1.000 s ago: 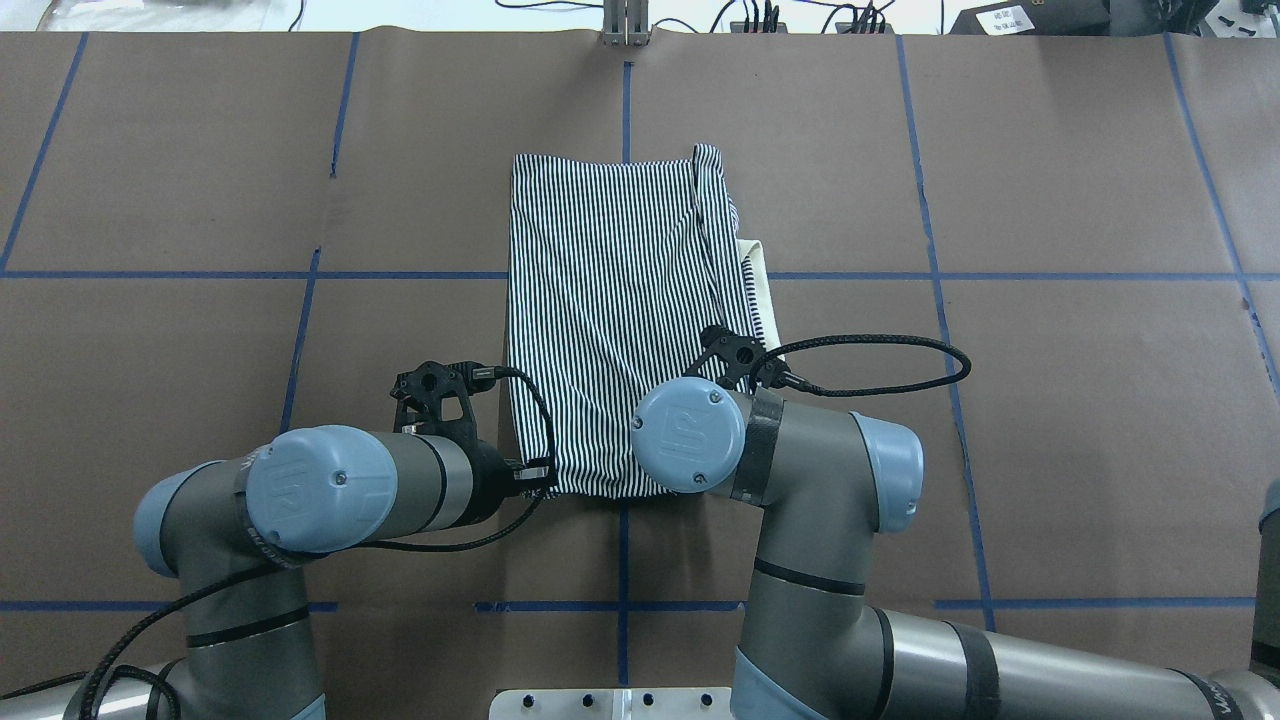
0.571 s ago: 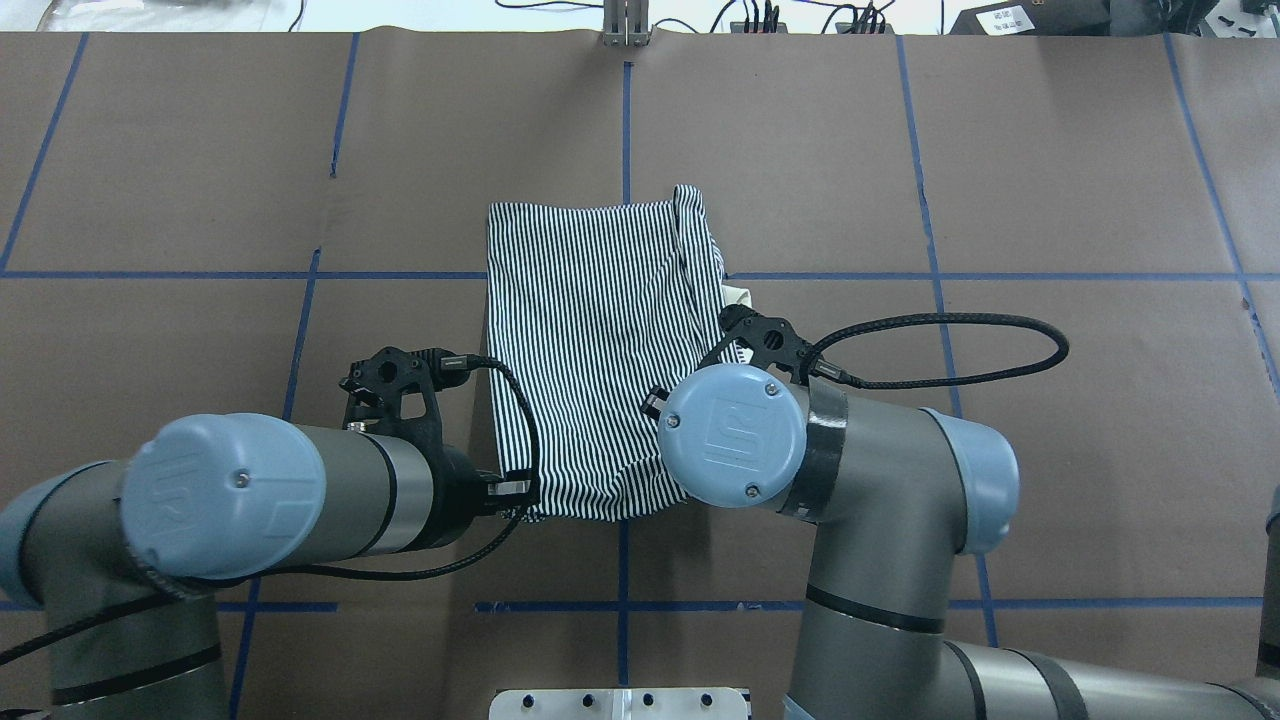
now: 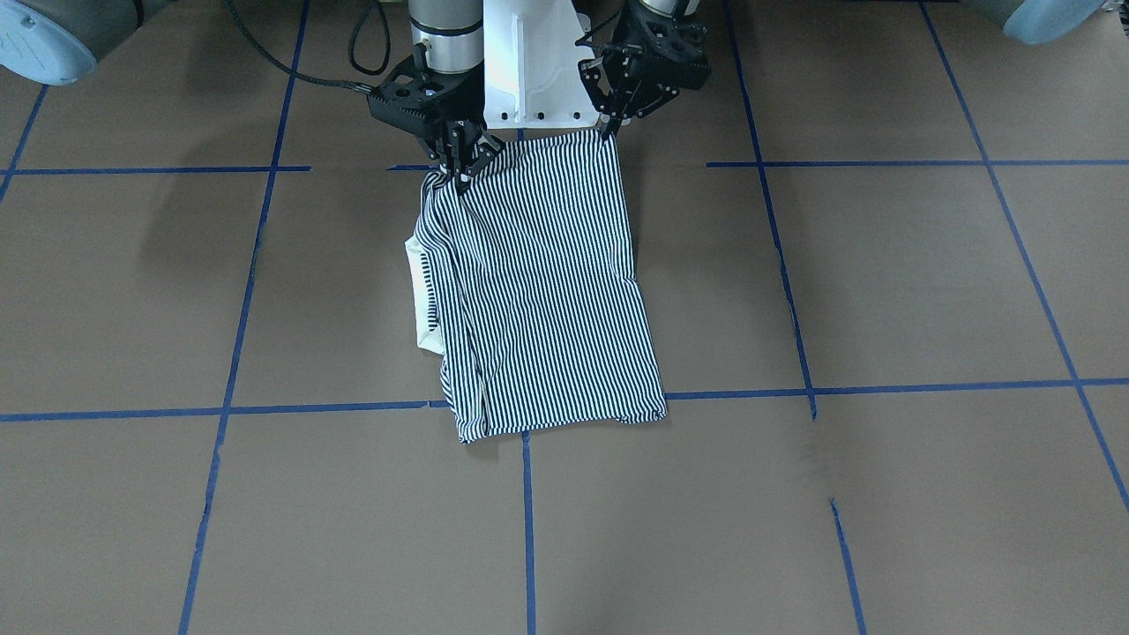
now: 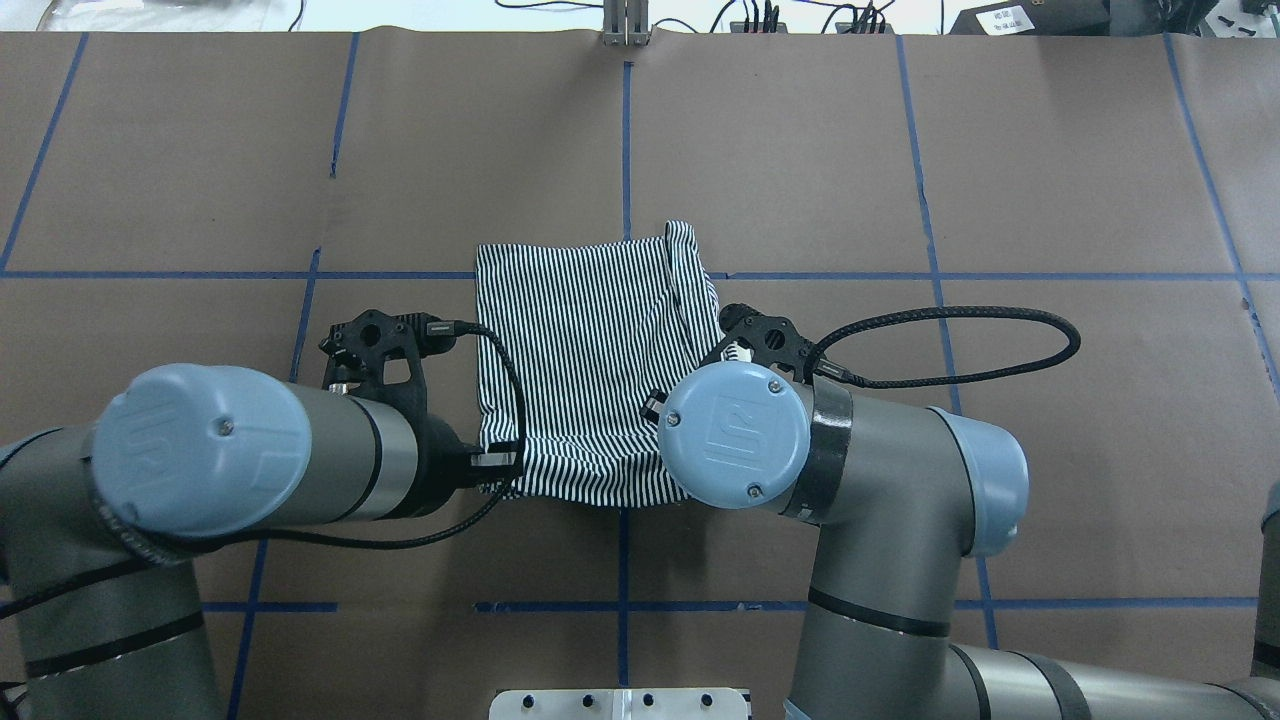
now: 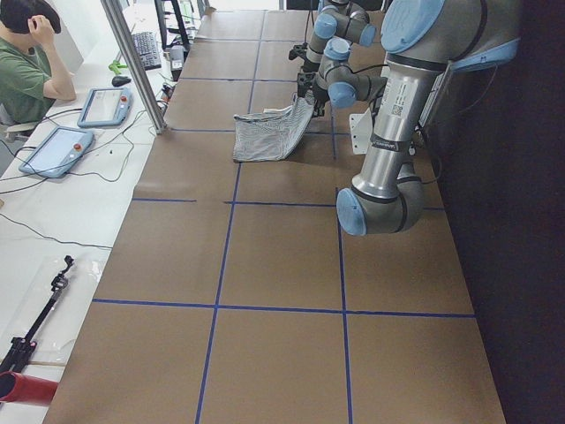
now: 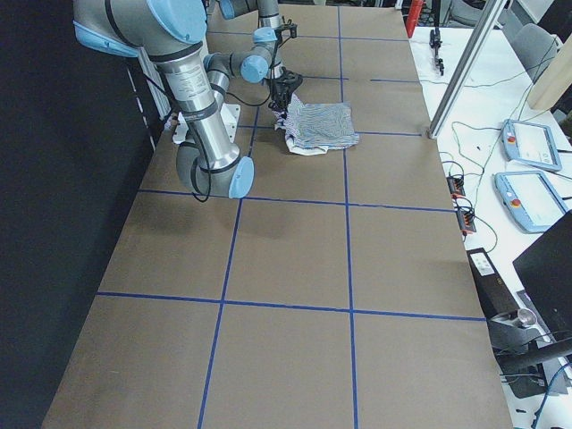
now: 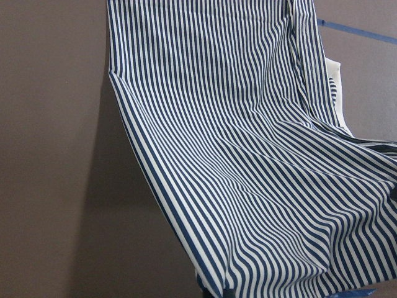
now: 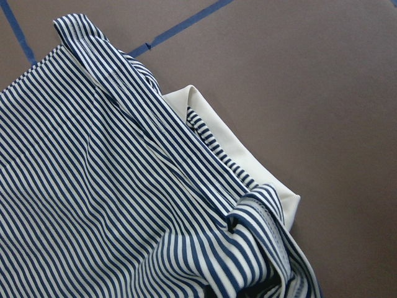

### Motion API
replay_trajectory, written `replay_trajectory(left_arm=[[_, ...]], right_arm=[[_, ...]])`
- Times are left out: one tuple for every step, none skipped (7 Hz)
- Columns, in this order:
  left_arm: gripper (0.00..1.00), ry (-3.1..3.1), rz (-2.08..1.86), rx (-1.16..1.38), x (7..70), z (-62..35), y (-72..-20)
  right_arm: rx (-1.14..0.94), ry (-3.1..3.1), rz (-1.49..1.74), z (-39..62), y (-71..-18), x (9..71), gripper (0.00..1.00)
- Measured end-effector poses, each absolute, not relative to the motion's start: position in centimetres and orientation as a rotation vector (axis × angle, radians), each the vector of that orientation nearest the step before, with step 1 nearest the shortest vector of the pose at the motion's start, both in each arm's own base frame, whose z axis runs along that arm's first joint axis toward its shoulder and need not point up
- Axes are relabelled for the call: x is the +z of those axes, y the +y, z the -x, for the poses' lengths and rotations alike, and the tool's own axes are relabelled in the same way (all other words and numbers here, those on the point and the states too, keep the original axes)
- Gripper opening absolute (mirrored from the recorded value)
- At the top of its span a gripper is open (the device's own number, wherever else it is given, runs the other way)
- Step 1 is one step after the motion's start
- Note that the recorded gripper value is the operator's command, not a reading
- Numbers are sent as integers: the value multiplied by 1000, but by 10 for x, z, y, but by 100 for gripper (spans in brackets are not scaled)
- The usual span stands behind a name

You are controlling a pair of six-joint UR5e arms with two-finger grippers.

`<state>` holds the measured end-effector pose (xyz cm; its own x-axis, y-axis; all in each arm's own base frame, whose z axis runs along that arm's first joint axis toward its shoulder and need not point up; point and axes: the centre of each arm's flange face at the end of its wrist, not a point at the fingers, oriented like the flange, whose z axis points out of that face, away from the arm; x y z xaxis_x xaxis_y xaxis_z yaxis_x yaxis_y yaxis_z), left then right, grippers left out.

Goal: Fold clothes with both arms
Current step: 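Lift the near edge with both grippers and fold it away from the robot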

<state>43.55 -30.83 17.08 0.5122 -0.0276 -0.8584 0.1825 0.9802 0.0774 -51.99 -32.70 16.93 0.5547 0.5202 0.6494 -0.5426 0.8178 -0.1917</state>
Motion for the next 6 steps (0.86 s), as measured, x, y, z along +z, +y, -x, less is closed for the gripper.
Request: replay_trajectory(left_arm=[[0,1004,-199,-133,170,-442,-335],[0,989,-233,-143,171,-442,-363],[0,975,-263,-154,176,-442,-389],[0,960,-284,-164,183,-447,-416],[0,946,-296,-175,195,-455,-442],[0,935,-306,-182,209,-463,-463]], right_arm=[[636,-760,-51,529,-349,176,0],[648,-761,-76,539,-379,177,0],[663,-755,-100,549,-414,172,0],[677,-750,-118,559,-447,169,0],[684,-746,-133,567,-472,172,0],[685,-744,-145,574,-491,181,0]])
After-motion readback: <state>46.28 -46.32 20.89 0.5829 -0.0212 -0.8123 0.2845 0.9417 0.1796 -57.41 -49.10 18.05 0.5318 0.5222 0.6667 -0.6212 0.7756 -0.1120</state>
